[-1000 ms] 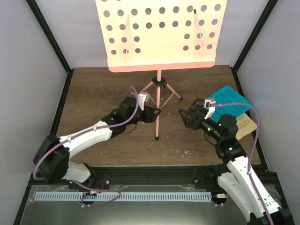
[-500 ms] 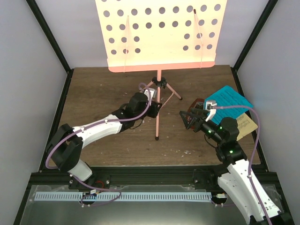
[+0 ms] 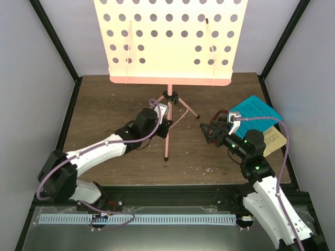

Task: Pack up the instrument practice props

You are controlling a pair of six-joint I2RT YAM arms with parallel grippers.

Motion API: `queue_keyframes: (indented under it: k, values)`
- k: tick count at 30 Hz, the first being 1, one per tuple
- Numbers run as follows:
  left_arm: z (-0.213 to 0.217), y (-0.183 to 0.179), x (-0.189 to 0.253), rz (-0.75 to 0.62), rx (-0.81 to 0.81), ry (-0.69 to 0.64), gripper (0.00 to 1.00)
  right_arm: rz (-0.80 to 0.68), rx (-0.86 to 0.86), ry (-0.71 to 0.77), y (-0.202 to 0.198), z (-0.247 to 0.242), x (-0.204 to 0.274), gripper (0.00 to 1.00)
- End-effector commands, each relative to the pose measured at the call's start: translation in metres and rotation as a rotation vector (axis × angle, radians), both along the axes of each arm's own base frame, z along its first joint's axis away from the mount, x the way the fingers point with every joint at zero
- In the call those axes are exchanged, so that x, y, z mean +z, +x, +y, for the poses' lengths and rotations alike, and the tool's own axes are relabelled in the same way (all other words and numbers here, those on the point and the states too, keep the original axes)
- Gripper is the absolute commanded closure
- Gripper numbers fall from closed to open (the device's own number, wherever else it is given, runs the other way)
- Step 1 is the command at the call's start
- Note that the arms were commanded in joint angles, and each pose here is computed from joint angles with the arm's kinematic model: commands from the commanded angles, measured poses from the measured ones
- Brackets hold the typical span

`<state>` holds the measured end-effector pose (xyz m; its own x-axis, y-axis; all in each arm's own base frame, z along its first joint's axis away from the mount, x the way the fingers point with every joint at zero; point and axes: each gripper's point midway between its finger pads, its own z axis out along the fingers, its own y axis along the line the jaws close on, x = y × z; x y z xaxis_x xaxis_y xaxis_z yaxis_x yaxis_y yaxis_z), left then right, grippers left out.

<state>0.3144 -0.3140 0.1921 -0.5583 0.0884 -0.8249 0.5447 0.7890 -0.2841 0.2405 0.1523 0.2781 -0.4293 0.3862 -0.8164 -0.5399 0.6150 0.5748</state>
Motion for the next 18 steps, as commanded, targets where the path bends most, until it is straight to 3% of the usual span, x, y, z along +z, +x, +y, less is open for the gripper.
queue_keyframes:
  k: [1,12,18]
  values:
    - [0.022,-0.026,-0.003,0.032,-0.042,0.056,1.00,-0.003,0.019,0.015,0.000,0.003,0.001,0.00]
    - [0.037,-0.060,-0.004,0.063,-0.164,0.104,0.98,-0.069,-0.062,-0.015,0.013,-0.007,0.020,0.00]
    - [0.037,-0.055,0.005,0.047,-0.133,0.074,0.61,-0.111,0.072,0.058,0.004,0.012,0.033,0.00]
